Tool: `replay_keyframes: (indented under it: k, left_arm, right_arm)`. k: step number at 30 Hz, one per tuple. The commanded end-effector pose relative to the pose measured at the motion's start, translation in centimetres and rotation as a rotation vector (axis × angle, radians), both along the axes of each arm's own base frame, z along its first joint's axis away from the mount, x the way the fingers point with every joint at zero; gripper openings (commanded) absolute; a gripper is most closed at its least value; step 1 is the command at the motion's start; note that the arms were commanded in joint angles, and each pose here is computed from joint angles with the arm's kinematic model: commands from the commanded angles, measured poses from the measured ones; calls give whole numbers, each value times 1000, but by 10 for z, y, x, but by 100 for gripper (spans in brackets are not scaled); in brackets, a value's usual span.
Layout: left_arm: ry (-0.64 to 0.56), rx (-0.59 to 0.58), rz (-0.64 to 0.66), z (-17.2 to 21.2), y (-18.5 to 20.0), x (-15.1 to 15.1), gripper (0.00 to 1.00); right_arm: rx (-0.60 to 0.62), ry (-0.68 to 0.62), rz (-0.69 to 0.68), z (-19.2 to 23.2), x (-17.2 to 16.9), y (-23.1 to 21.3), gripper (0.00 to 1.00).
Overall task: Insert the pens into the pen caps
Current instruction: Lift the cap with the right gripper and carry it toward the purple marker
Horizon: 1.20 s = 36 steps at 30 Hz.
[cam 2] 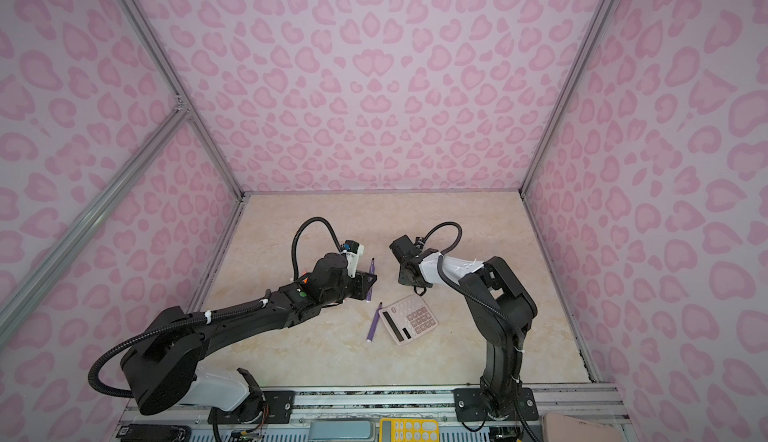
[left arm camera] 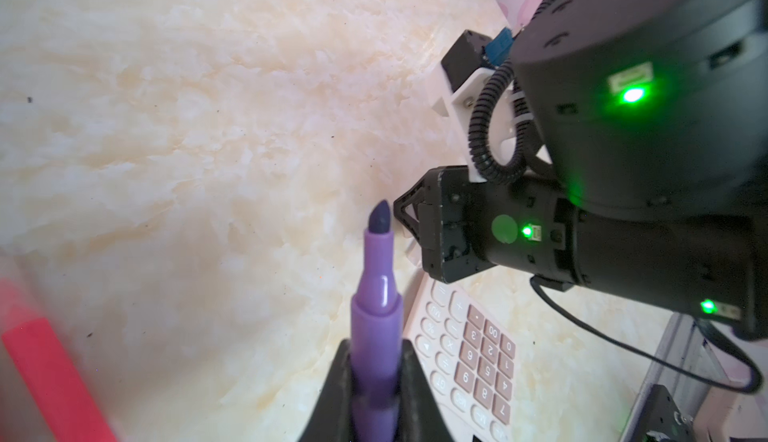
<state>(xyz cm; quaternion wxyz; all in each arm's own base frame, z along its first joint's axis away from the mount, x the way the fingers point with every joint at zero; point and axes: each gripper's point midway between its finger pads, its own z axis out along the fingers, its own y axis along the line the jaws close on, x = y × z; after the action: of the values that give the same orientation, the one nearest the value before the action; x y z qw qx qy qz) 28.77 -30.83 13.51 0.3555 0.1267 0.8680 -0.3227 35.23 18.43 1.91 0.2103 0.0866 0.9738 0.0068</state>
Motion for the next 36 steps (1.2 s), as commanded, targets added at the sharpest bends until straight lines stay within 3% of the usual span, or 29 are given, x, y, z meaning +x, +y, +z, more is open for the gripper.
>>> replay_keyframes:
  k: [1, 6, 12, 22, 26, 31, 36]
  left_arm:
    - [-77, -95, -105, 27, -19, -8, 3]
    - [-99, -83, -194, 31, -39, -22, 3]
    - [-88, -79, -301, 27, -65, -40, 4]
    - [-46, -82, -374, 19, -86, -53, 4]
    - [2, -87, -402, 10, -95, -56, 4]
    - [43, -93, -424, 2, -102, -58, 4]
    - [51, -98, -431, 2, -104, -60, 3]
  right_arm:
    - [25, 6, 7, 3, -7, 0, 10]
    - [141, -76, 23, 33, -7, 5, 7]
    - [256, -239, -31, 79, -7, -20, 0]
    - [514, -484, -72, 138, -15, -48, 0]
    - [625, -556, -11, 159, -20, -37, 0]
    - [665, -636, 31, 179, -25, -35, 0]
    - [725, -639, 91, 186, -29, -21, 0]
